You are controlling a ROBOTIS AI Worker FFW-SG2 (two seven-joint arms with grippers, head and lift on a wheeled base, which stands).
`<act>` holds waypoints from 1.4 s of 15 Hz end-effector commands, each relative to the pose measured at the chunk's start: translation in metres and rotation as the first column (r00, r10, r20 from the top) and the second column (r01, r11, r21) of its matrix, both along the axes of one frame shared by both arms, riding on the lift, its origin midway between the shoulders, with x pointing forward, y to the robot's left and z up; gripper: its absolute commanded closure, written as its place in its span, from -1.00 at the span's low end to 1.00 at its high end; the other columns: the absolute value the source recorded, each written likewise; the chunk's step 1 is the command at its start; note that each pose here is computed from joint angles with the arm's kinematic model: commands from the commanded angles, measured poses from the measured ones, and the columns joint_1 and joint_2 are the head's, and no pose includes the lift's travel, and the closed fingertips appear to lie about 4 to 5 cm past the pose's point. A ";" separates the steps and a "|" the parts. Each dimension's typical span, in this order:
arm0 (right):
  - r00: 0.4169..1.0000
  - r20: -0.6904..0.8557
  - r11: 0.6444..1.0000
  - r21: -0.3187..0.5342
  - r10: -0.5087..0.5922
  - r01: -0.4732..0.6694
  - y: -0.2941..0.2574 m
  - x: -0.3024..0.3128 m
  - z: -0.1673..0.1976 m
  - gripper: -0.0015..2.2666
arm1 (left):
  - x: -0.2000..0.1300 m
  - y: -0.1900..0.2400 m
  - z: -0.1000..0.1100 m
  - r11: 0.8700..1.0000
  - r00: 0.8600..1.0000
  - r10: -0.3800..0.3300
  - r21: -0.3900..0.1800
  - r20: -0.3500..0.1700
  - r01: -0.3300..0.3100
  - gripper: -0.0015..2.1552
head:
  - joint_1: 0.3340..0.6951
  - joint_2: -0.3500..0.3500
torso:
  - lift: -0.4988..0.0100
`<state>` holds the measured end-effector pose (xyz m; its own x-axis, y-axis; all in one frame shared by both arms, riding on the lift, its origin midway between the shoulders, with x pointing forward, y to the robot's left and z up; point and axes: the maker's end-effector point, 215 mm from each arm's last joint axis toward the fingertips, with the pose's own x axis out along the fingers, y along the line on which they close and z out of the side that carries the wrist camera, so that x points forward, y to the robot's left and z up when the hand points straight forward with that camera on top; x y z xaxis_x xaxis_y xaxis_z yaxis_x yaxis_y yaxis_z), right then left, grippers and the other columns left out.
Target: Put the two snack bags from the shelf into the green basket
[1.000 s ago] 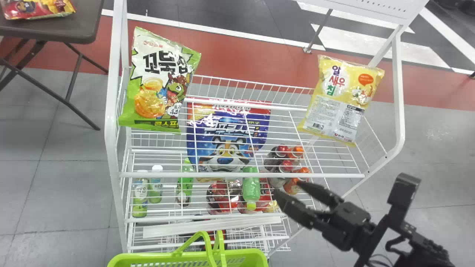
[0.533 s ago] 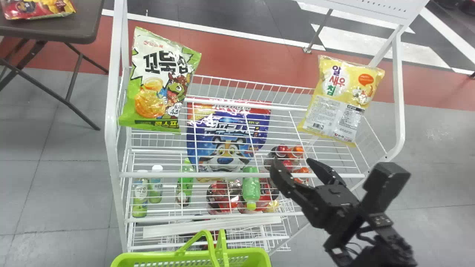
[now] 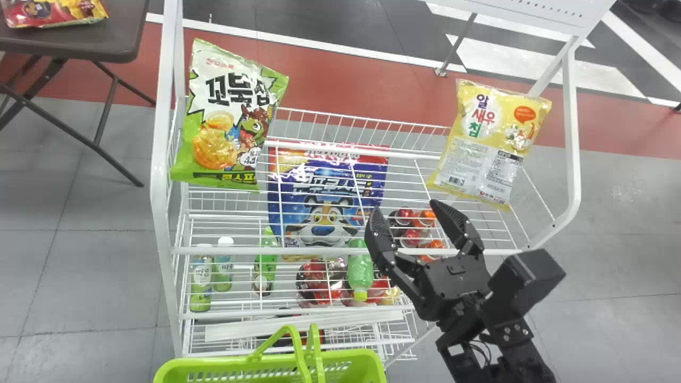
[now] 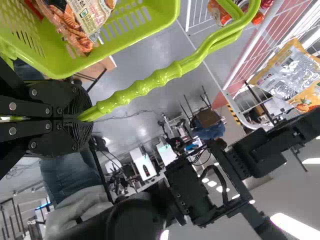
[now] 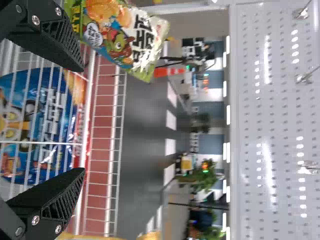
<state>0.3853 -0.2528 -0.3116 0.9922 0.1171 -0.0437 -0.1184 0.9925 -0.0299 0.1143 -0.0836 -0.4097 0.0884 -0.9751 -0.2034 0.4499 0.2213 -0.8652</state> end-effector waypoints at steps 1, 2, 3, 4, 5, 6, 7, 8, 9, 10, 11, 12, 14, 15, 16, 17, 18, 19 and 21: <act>0.999 0.038 1.000 0.000 0.002 -0.002 -0.001 -0.002 0.004 -0.90 | 0.000 0.000 0.000 1.000 1.000 0.000 0.000 0.000 0.000 0.99 | 1.00 -1.00 | 0.95; 0.999 0.040 1.000 0.000 0.001 -0.001 -0.001 -0.003 0.003 -0.90 | -0.001 0.000 -0.001 1.000 1.000 0.000 0.000 -0.003 0.000 0.99 | 1.00 -1.00 | 0.95; 0.999 0.041 1.000 0.000 0.001 -0.001 -0.001 -0.003 0.003 -0.90 | 0.000 0.001 -0.001 1.000 1.000 0.003 0.002 0.000 -0.003 0.99 | 1.00 -1.00 | 0.95; 0.999 0.041 1.000 0.000 0.002 -0.002 -0.001 -0.003 0.003 -0.90 | 0.000 0.001 -0.001 1.000 1.000 0.002 0.001 -0.002 -0.002 0.99 | 1.00 -1.00 | 0.95; 0.999 0.047 1.000 0.001 0.002 -0.002 -0.001 -0.003 0.005 -0.90 | -0.001 0.001 -0.001 1.000 1.000 0.002 0.001 -0.003 -0.002 0.99 | 1.00 -1.00 | 0.95; 0.999 0.047 1.000 0.001 0.002 -0.002 -0.002 -0.003 0.004 -0.90 | -0.001 0.001 -0.001 1.000 1.000 0.003 0.002 -0.004 -0.003 0.99 | 1.00 -1.00 | 0.95; 0.999 0.047 1.000 0.002 0.001 -0.001 -0.002 -0.003 0.004 -0.90 | 0.000 0.002 -0.001 1.000 1.000 0.005 0.002 -0.002 -0.005 0.99 | 1.00 -1.00 | 0.95; 0.999 0.044 1.000 0.002 0.001 -0.001 -0.002 -0.003 0.004 -0.90 | 0.000 0.002 -0.001 1.000 1.000 0.005 0.000 0.000 -0.005 0.99 | 1.00 -1.00 | 0.95; 0.999 0.045 1.000 0.004 -0.001 0.000 -0.002 -0.003 0.004 -0.90 | 0.000 0.002 0.000 1.000 1.000 0.007 0.000 0.002 -0.007 0.99 | 1.00 -1.00 | 0.95; 0.999 0.045 1.000 0.004 -0.001 0.000 -0.002 -0.003 0.004 -0.90 | 0.001 0.001 0.000 1.000 1.000 0.008 -0.002 0.005 -0.008 0.99 | 1.00 -1.00 | 0.95; 0.999 0.040 1.000 0.005 -0.002 0.002 -0.003 -0.003 0.003 -0.90 | 0.001 0.001 0.000 1.000 1.000 0.008 -0.002 0.005 -0.008 0.99 | 1.00 -1.00 | 0.95; 0.999 0.032 1.000 0.015 -0.005 0.004 -0.004 -0.003 0.000 -0.90 | 0.001 0.001 0.000 1.000 1.000 0.008 -0.002 0.005 -0.008 0.99 | 1.00 -1.00 | 0.95; 1.000 0.015 1.000 0.030 -0.010 0.010 -0.007 -0.003 -0.005 -0.90 | 0.001 0.002 0.000 1.000 1.000 0.010 -0.003 0.003 -0.010 0.99 | 1.00 -1.00 | 0.95; 1.000 0.019 0.999 0.031 -0.009 0.008 -0.006 -0.003 -0.003 -0.90 | 0.001 0.002 0.000 1.000 1.000 0.009 -0.004 0.003 -0.009 0.99 | 1.00 -1.00 | 0.95; 1.000 0.022 1.000 0.030 -0.009 0.009 -0.007 -0.003 -0.002 -0.90 | 0.000 0.002 0.000 1.000 1.000 0.008 -0.006 0.001 -0.008 0.99 | 1.00 -1.00 | 0.95; 1.000 0.022 0.999 0.031 -0.010 0.009 -0.007 -0.003 -0.002 -0.90 | 0.000 0.002 0.000 1.000 1.000 0.008 -0.006 0.001 -0.008 0.99 | 1.00 -1.00 | 0.95; 1.000 0.024 0.999 0.033 -0.010 0.009 -0.007 -0.003 -0.001 -0.90 | 0.000 0.002 0.000 1.000 1.000 0.008 -0.006 0.001 -0.008 0.99 | 1.00 -1.00 | 0.95; 1.000 0.027 0.999 0.034 -0.010 0.009 -0.007 -0.003 0.000 -0.90 | 0.000 0.002 0.001 1.000 1.000 0.008 -0.007 0.001 -0.008 0.99 | 1.00 -1.00 | 0.95; 1.000 0.026 0.999 0.034 -0.008 0.007 -0.007 -0.003 -0.001 -0.90 | 0.000 0.003 0.000 1.000 1.000 0.009 -0.006 0.001 -0.009 0.99 | 1.00 -1.00 | 0.95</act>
<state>0.3820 -0.2594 -0.3121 0.9939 0.1093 -0.0138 -0.1094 0.9940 0.0004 0.1145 -0.0815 -0.4089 0.0970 -0.9757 -0.1964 0.4494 0.2190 -0.8661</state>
